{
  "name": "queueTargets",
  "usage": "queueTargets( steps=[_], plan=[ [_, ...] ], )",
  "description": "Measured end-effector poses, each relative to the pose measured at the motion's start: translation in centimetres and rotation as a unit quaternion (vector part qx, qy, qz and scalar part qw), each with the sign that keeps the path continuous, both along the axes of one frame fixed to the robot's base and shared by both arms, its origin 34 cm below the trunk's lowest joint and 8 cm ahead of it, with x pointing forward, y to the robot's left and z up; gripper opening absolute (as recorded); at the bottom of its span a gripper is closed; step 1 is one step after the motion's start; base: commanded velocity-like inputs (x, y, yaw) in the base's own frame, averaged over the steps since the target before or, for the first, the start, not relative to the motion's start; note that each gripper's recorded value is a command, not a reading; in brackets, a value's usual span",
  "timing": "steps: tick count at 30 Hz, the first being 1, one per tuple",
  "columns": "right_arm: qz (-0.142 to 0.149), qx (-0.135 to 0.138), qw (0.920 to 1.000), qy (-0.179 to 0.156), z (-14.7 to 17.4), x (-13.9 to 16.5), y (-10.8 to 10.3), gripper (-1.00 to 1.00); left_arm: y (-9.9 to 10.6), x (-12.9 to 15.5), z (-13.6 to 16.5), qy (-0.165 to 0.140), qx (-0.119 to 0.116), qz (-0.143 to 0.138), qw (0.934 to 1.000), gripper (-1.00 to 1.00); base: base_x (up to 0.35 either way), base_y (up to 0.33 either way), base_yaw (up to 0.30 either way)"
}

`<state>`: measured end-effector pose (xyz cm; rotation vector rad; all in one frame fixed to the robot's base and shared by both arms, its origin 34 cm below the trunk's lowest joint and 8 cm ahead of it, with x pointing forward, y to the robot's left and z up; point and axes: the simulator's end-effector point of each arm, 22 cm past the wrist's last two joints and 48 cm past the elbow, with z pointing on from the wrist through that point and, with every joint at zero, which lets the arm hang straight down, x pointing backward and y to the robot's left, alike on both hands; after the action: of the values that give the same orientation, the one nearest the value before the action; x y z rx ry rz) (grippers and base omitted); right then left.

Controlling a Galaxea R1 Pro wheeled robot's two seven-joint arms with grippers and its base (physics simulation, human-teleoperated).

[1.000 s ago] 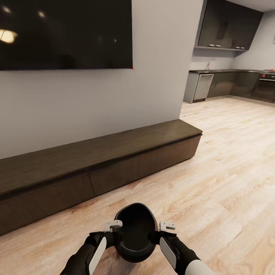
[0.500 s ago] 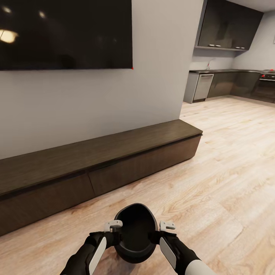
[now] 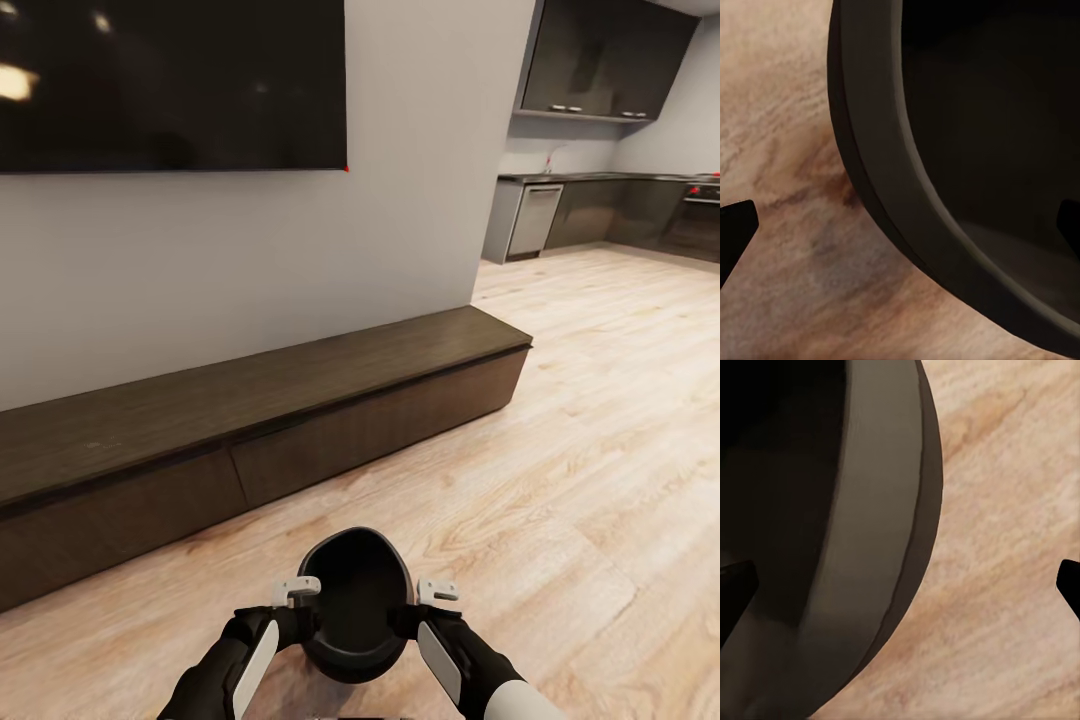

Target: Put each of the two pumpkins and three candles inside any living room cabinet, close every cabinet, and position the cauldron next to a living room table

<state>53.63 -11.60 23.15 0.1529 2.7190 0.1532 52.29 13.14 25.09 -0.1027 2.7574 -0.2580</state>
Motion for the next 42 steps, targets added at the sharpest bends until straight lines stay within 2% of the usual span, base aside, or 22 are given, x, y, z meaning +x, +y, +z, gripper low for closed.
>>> queueTargets(
  steps=[39,42],
  plan=[
    [0.001,0.000,0.9999,0.014,-1.4,-0.8,0.0,1.00,0.0,-0.8,-1.4,0.015,-0.002,0.002,0.9999,1.00,0.000,0.000,0.000],
    [0.001,0.000,0.9999,0.014,-1.3,-0.8,0.0,1.00,0.0,-1.5,-2.0,0.025,-0.002,0.001,0.9997,1.00,0.000,0.000,0.000]
  ],
)
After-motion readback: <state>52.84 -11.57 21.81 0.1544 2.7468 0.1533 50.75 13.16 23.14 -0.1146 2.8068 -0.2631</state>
